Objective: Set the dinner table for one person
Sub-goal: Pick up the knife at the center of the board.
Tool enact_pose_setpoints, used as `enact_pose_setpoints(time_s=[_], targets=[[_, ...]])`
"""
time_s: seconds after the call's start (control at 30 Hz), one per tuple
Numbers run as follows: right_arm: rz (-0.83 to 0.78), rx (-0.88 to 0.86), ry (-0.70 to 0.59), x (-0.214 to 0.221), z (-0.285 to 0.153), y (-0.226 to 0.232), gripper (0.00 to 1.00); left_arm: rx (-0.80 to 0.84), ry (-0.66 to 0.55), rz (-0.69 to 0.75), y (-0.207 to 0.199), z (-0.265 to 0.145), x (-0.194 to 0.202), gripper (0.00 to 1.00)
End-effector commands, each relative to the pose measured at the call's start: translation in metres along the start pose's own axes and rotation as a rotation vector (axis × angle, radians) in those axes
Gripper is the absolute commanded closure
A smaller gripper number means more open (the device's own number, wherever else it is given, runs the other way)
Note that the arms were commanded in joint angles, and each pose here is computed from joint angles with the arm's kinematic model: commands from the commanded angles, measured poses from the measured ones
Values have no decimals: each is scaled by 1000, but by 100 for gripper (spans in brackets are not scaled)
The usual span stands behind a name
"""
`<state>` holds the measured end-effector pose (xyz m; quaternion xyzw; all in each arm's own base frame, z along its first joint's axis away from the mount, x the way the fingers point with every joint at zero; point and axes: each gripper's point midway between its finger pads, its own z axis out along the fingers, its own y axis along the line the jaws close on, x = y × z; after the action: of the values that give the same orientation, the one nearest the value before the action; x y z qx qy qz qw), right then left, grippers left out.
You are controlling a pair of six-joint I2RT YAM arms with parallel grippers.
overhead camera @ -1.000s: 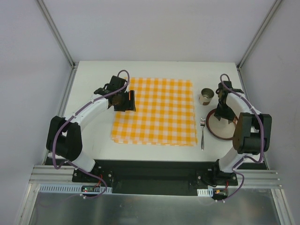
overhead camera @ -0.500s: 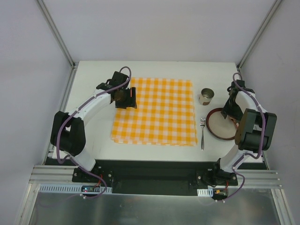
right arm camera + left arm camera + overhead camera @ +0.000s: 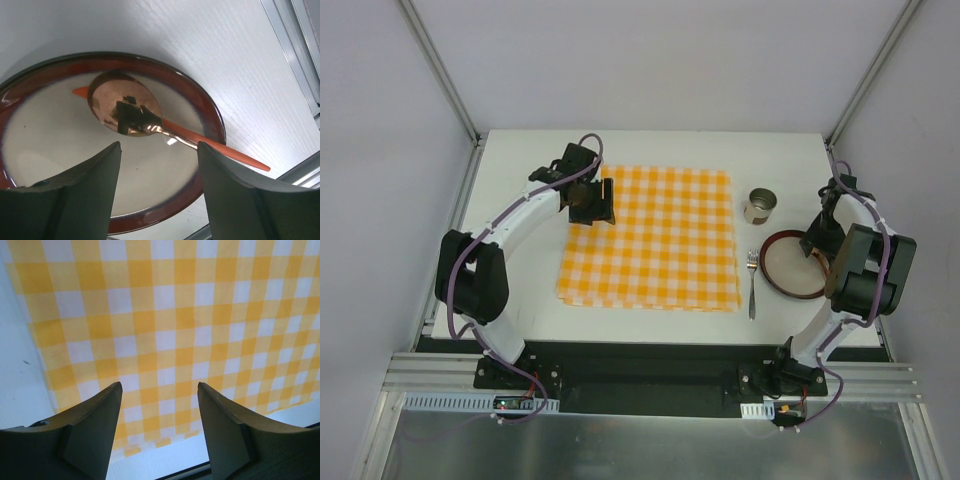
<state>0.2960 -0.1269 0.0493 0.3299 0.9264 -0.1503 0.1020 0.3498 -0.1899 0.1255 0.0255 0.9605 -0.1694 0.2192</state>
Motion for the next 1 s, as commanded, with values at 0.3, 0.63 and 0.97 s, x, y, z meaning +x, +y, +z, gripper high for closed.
enact_pose_setpoints(time_s=[0.3, 0.63, 0.97], targets=[[15, 33, 31, -26, 14, -7, 34, 23, 6, 20, -9, -4, -12, 37], [20, 55, 52, -20, 21, -12, 36, 24, 12, 26, -13, -3, -15, 37], [19, 63, 82, 0, 23, -17, 37, 29, 8, 28, -14, -8, -12, 36]])
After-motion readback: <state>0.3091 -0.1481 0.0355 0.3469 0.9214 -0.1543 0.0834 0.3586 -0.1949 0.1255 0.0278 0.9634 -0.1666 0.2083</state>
